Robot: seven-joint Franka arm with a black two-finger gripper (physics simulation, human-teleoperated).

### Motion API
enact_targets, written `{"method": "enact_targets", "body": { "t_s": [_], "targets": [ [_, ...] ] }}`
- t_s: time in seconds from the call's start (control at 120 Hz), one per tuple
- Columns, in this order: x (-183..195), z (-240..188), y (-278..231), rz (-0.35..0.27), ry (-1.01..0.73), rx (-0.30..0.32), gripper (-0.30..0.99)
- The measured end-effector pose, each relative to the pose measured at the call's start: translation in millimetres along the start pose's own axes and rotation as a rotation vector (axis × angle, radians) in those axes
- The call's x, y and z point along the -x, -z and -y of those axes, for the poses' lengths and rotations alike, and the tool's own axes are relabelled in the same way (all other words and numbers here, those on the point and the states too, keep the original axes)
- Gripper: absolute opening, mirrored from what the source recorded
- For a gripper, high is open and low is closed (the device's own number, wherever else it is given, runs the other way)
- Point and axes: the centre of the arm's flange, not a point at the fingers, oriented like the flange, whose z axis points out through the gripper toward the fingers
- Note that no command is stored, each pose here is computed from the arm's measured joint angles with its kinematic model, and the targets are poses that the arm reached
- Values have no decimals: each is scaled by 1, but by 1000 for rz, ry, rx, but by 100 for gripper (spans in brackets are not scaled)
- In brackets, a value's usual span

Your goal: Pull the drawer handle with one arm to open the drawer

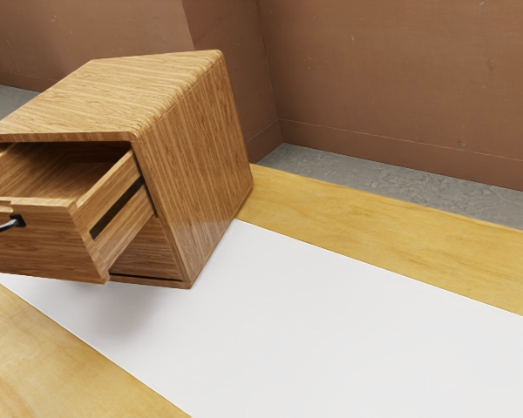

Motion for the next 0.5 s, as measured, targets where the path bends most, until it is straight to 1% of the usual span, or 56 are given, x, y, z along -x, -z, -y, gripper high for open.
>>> {"method": "enact_targets", "body": {
  "t_s": [0.267, 0.5],
  "targets": [
    [3, -14, 10, 8, -3, 41, 69],
    [-13, -21, 2, 10, 28, 29, 69]
  ]
}}
